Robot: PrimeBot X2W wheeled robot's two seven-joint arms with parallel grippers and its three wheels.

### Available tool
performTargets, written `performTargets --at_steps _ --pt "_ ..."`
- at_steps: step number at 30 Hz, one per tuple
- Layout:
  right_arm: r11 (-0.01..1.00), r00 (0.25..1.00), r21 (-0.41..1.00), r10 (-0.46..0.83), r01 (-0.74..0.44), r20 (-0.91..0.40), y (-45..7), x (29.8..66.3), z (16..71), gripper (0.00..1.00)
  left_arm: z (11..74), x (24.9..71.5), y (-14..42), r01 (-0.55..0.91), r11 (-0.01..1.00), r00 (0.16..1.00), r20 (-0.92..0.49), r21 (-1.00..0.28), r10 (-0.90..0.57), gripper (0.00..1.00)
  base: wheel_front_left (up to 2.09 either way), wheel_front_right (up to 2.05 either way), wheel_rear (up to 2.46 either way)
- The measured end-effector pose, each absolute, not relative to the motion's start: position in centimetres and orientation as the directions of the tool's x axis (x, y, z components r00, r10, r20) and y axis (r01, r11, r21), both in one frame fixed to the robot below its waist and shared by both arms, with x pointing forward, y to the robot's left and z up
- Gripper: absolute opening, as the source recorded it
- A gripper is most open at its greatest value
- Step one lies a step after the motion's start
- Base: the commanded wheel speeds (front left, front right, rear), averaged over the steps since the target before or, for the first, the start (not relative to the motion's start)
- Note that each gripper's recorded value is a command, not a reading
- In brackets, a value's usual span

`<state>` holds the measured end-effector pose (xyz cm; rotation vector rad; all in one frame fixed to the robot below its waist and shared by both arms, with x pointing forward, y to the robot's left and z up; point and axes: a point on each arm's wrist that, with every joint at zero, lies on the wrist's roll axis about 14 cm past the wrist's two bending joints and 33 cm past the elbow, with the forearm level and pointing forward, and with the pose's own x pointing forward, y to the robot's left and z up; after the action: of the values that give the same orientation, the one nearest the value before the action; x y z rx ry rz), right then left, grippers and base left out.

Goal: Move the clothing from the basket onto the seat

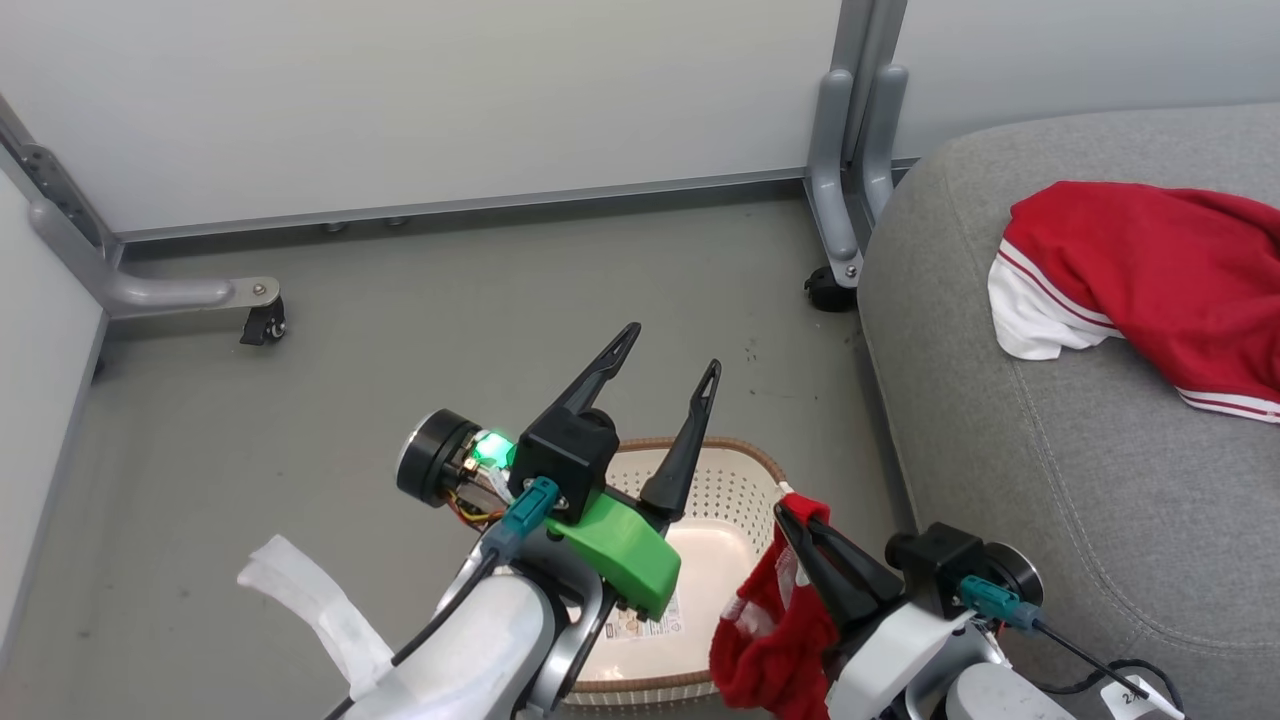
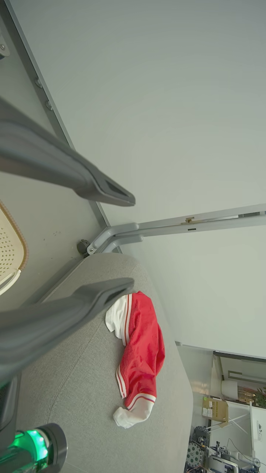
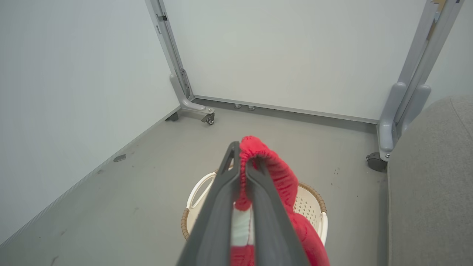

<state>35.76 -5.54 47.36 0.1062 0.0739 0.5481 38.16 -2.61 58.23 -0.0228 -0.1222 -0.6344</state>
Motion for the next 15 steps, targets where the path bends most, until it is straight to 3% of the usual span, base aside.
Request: performTargets --at_steps 15 --pt "0.904 0.907 0.076 0.418 -0.421 0.055 -9.1 37.3 50.4 0.00 56.4 38.8 -2.7 0.595 0.802 0.802 0.106 -0.046 -0.588 1.00 0.00 0.00 0.00"
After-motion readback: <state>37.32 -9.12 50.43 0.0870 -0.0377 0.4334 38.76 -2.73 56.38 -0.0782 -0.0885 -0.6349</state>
